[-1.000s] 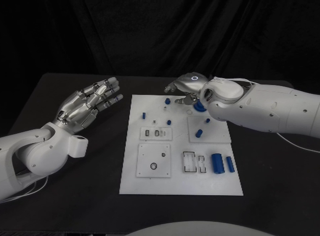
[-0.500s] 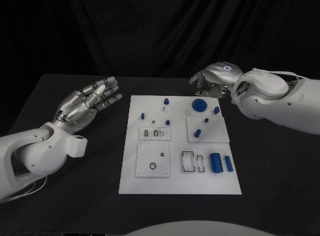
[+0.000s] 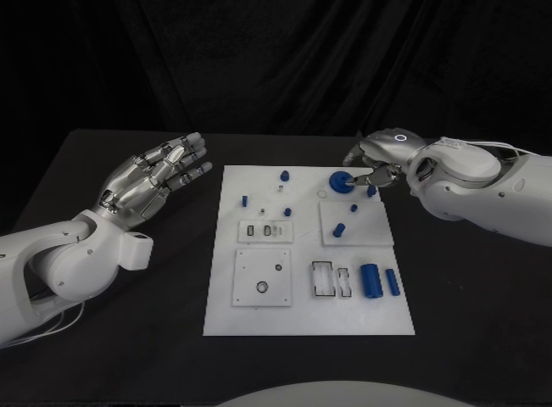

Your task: Assemble the parts on the task board

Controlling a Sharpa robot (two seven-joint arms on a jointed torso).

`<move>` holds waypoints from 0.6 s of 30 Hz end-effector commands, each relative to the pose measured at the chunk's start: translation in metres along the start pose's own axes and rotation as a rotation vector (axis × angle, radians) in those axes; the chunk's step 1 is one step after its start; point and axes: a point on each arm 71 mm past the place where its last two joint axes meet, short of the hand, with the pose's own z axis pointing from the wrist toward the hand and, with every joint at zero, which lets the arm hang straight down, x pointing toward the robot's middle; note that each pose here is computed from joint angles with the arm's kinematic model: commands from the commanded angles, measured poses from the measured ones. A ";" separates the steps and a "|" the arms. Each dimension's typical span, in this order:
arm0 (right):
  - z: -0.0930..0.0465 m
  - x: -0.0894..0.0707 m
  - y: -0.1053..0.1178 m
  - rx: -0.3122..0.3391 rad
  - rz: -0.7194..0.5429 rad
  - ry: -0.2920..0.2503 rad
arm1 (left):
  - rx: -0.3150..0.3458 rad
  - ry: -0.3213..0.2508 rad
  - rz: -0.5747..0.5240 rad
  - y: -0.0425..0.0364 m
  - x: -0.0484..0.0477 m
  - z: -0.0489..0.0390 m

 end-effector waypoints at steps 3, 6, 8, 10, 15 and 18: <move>0.002 0.006 -0.002 0.046 -0.004 0.020 | 0.050 0.012 -0.013 -0.0035 0.0006 0.0008; 0.004 0.007 -0.001 0.051 -0.003 0.019 | 0.048 0.012 -0.014 -0.0033 0.0002 0.0008; 0.005 0.008 -0.001 0.056 -0.004 0.022 | 0.047 0.013 -0.014 -0.0032 0.0001 0.0009; 0.006 0.009 -0.001 0.062 -0.006 0.027 | 0.046 0.014 -0.015 -0.0031 0.0002 0.0009; 0.008 0.013 -0.002 0.079 -0.011 0.047 | 0.044 0.016 -0.017 -0.0030 0.0007 0.0007; 0.010 0.015 -0.002 0.086 -0.013 0.057 | 0.043 0.017 -0.018 -0.0029 0.0007 0.0007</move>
